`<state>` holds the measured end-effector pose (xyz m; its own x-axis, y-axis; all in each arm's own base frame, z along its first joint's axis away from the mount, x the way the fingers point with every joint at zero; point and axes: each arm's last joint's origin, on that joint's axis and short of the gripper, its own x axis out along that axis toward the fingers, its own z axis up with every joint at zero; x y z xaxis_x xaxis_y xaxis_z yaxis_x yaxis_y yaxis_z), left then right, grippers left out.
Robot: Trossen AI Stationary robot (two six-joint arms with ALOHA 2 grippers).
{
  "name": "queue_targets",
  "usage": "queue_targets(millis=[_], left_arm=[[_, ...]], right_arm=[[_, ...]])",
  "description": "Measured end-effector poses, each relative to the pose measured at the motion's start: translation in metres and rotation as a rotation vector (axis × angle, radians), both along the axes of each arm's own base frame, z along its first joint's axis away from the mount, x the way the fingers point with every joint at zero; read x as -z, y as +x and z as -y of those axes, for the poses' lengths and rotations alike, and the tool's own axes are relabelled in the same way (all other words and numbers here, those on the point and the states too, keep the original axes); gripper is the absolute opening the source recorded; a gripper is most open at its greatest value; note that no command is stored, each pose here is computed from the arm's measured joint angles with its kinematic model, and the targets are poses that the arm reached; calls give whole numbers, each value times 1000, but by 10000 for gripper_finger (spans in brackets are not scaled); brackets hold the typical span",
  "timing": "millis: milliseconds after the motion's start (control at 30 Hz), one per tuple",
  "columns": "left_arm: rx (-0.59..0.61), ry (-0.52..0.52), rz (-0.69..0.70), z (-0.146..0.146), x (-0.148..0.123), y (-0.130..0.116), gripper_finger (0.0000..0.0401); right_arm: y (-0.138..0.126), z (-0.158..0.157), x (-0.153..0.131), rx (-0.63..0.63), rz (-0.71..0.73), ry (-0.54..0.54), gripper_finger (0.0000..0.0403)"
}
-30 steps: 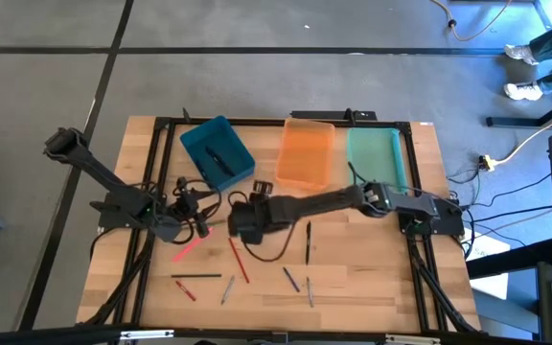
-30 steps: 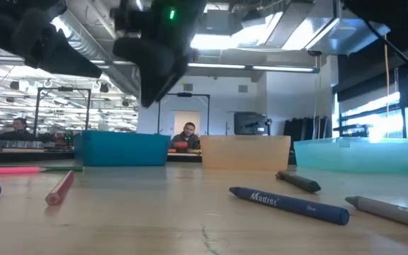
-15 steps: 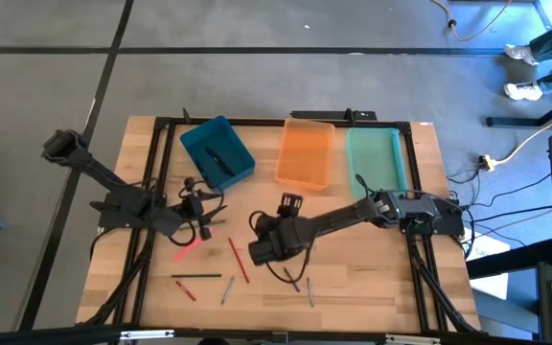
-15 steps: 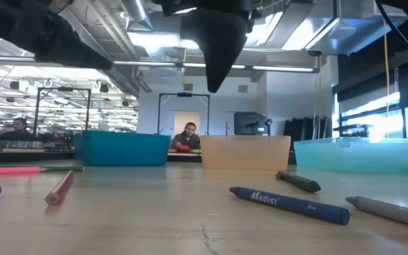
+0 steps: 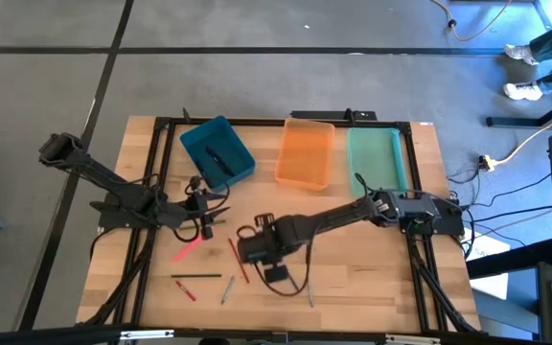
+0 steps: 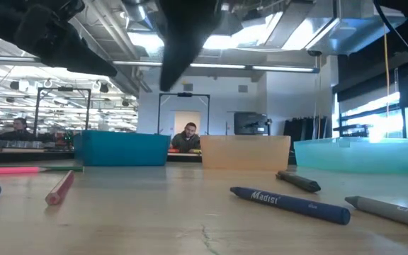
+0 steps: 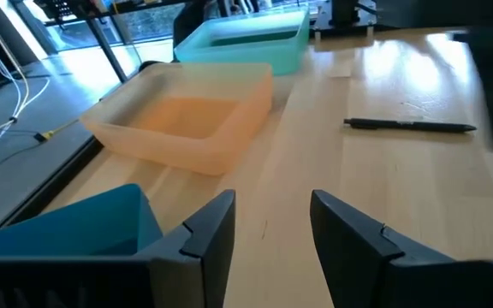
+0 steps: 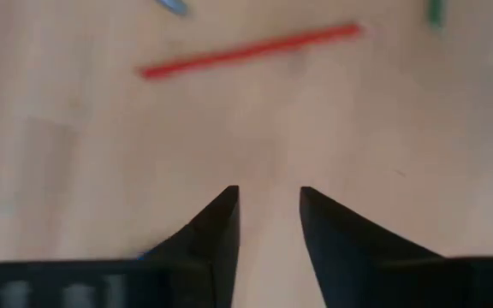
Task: Sort crayons/erasers/pens/pencils in bins
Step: Put the black pen into the blue bin
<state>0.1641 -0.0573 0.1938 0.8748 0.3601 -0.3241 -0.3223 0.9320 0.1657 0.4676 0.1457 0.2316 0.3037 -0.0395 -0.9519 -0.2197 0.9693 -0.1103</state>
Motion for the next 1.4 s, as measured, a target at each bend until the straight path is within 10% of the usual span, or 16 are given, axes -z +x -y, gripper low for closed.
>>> queue_targets(millis=[367, 900, 1400], left_arm=[[29, -36, 4, 5, 1, -1, 145], [34, -101, 29, 8, 21, 32, 145], [-11, -95, 36, -7, 45, 61, 165]], right_arm=[[-6, 7, 52, -31, 51, 254, 56], [-113, 36, 24, 56, 76, 266, 53], [-130, 45, 35, -158, 19, 83, 53]])
